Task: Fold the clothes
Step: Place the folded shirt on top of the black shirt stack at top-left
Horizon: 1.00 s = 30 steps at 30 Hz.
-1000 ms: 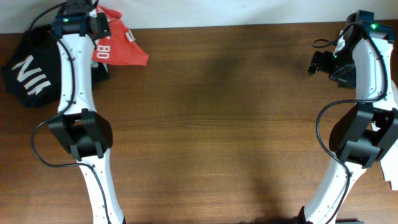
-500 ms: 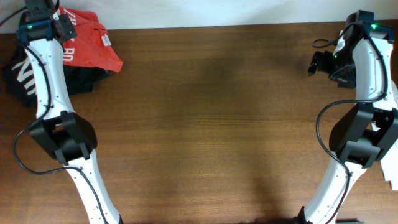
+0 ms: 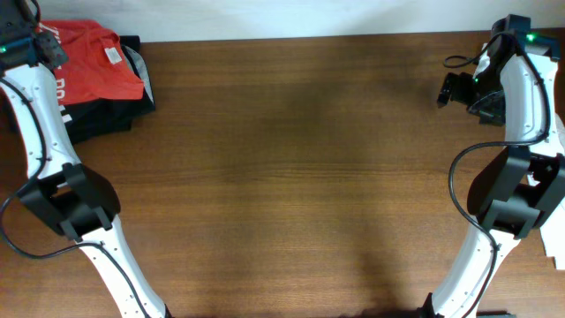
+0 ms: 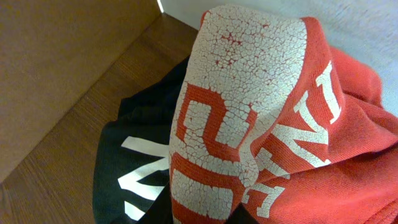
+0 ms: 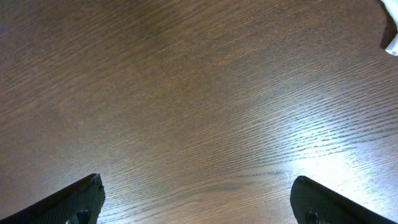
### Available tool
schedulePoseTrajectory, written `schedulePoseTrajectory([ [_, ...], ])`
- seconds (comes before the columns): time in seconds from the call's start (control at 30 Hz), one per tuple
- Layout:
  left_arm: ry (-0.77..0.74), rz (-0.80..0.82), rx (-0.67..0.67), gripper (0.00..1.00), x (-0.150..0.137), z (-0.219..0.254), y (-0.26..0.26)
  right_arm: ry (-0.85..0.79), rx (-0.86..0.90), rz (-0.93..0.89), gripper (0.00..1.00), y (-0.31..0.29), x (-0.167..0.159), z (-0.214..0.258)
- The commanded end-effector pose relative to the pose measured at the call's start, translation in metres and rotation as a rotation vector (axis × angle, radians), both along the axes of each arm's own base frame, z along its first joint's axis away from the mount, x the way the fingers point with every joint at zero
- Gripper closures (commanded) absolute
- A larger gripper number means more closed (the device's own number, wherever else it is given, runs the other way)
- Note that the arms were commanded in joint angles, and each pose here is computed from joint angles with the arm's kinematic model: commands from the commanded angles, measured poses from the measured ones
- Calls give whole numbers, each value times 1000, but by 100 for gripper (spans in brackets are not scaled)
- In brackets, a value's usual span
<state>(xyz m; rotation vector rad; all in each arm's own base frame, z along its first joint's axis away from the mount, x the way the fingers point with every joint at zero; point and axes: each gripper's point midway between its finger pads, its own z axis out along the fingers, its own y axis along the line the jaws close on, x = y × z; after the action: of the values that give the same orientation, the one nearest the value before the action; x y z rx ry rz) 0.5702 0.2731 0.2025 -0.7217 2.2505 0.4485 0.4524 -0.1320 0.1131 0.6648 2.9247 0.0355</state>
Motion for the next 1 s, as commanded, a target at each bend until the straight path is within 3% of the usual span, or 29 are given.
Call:
schedulePoseTrajectory([
  [0.0,-8,67,22,79,-16,7,22,-8,-12,-4,1,-4,-1,5],
  [0.1,39,99,3,57,-28,-17,39,-8,-11,-4,1,-4,-1,5],
  [0.13,53,107,-3,41,-32,-24,42,-8,-12,-4,1,-4,-1,5],
  [0.27,79,119,-16,32,-45,-21,45,-8,-12,-4,1,-4,-1,5],
  [0.37,1,11,-80,32,-30,4,14,-8,-12,-4,1,-4,-1,5],
  [0.43,-141,-147,-149,40,2,30,-20,-8,-12,-4,1,-4,-1,5],
  [0.47,-194,-194,-156,49,15,39,-29,-8,-12,-4,1,-4,-1,5],
  [0.53,-236,-218,-140,59,29,40,-34,-8,-12,-4,1,-4,-1,5],
  [0.63,-257,-228,-129,59,46,22,-33,-8,-12,-4,1,-4,-1,5],
  [0.83,-73,-183,-227,52,45,-104,-17,-8,-12,-4,1,-4,-1,5],
  [0.9,-22,-169,-254,40,40,-134,-15,-8,-12,-4,1,-4,-1,5],
  [0.97,-20,-168,-256,38,39,-136,-14,-8,-12,-4,1,-4,-1,5],
])
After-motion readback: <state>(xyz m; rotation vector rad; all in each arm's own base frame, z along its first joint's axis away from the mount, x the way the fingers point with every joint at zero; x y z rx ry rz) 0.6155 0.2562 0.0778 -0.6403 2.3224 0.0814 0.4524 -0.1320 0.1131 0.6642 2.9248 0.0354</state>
